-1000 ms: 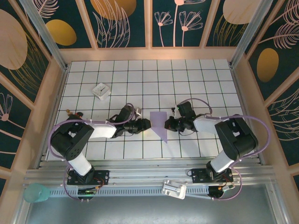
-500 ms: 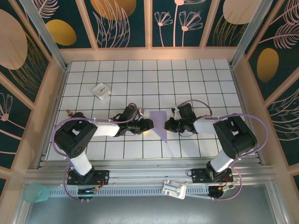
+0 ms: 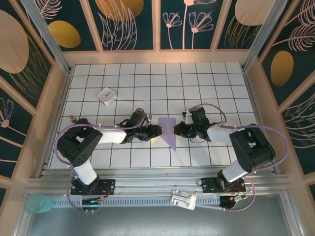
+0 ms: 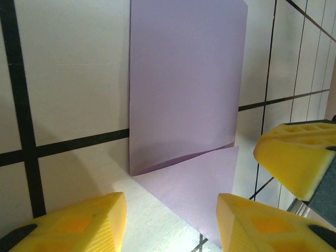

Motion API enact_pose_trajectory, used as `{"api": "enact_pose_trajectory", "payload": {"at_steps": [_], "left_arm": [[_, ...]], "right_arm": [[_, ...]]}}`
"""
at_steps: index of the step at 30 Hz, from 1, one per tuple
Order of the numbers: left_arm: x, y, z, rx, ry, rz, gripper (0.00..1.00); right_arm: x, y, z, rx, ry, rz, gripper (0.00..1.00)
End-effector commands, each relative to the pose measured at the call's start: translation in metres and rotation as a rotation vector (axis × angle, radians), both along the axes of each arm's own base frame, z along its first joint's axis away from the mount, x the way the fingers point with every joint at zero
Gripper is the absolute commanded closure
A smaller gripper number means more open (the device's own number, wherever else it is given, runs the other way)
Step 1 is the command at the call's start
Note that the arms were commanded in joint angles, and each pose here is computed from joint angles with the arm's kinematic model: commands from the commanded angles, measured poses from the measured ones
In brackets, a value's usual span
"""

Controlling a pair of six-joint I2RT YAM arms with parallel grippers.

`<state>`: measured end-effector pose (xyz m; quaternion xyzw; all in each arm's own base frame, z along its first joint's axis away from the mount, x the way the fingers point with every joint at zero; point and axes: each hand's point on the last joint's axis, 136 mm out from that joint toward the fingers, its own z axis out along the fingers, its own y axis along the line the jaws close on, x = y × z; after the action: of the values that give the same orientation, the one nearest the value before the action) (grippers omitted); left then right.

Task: Fold a paper plane with a square sheet of paper (pick it up from the middle)
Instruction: Fourth fold the wing at the center of the table.

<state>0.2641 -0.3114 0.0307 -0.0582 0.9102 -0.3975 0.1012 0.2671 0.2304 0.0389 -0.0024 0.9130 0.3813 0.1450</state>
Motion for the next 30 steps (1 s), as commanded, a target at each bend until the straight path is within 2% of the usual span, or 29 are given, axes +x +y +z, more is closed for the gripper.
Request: {"api": "enact_pose_trajectory", "payload": {"at_steps": [1, 7, 15, 30], "left_arm": [[0.000, 0.005, -0.010, 0.050, 0.017, 0.008, 0.50], [-0.001, 0.005, -0.012, 0.053, 0.020, 0.003, 0.50], [0.000, 0.000, -0.008, 0.023, 0.022, -0.004, 0.50], [0.016, -0.003, -0.008, 0.043, 0.031, 0.056, 0.49]], "right_arm": [[0.005, -0.002, -0.006, -0.007, 0.002, -0.001, 0.92], [0.009, -0.006, -0.023, -0.044, 0.025, -0.015, 0.94], [-0.003, -0.020, -0.045, -0.104, 0.084, -0.048, 0.99], [-0.009, -0.022, -0.051, -0.108, 0.099, -0.047, 1.00]]}}
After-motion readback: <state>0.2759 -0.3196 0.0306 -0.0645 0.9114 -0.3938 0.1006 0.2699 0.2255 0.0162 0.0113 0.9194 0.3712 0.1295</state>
